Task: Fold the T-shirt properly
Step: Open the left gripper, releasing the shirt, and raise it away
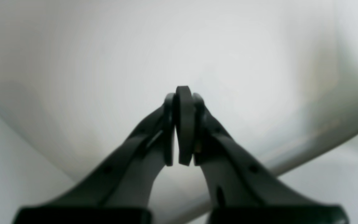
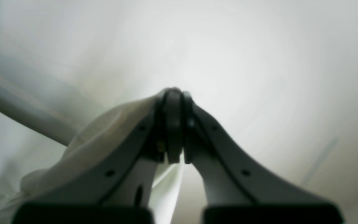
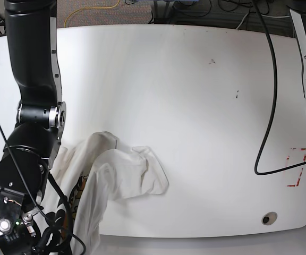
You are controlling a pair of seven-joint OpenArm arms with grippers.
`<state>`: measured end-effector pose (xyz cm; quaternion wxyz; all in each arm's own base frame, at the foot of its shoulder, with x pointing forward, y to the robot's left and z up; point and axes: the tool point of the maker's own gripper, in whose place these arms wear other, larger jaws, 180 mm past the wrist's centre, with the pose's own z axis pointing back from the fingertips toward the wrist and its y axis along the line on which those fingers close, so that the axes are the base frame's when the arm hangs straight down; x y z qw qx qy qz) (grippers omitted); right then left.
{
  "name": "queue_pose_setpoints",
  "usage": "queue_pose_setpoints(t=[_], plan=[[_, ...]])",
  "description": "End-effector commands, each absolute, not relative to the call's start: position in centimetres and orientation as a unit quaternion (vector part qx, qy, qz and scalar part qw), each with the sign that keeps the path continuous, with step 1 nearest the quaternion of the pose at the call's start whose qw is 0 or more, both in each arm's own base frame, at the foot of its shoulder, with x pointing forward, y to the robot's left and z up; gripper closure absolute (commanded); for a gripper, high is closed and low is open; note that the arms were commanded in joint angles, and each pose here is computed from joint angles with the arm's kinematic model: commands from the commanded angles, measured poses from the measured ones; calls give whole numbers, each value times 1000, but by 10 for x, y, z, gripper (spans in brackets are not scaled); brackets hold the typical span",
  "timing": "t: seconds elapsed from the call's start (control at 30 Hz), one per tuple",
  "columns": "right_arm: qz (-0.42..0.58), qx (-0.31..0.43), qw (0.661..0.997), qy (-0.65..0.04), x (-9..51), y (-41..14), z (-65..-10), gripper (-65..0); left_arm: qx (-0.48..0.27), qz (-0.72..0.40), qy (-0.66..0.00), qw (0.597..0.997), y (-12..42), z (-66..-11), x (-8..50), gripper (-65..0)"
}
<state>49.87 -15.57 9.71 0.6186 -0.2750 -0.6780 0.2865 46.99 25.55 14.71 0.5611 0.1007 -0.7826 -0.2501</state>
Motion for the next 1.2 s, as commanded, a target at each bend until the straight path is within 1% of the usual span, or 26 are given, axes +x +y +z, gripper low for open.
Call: queue_pose_setpoints(t=[0.0,0.07,0.13,0.27,0.33,0.4,0.53,0.73,0.87,1.03,1.17], plan=[[292,-286,589,-697,495,-150,126,-14,115,-244,-801,535,258,177,457,-5],[315,-308,595,-672,503,-149,121,-11,119,-241,-811,520,254,199,451,-3],[322,-311,595,-667,504,-148,118,-11,119,-242,-812,519,251,202,450,-3],[327,-314,603,-656,505,-150,107,-11,115,-245,-809,522,246,197,453,-3],[323,-314,613,-649,505,-157,97,-12,112,-248,-803,530,244,187,457,-5],[298,-305,665,-613,495,-187,31,-7,102,-264,-771,570,234,126,466,-4],[295,-304,680,-599,482,-191,0,-7,96,-274,-756,587,227,95,465,-6],[299,-308,685,-589,457,-188,-28,-7,84,-287,-736,608,216,53,461,-5],[301,-308,691,-580,441,-186,-47,-10,70,-296,-716,629,207,15,455,-8],[312,-291,709,-561,430,-178,-80,-12,57,-281,-696,658,214,-23,449,-9],[322,-261,731,-542,428,-168,-113,-12,50,-243,-685,684,235,-52,442,-7]])
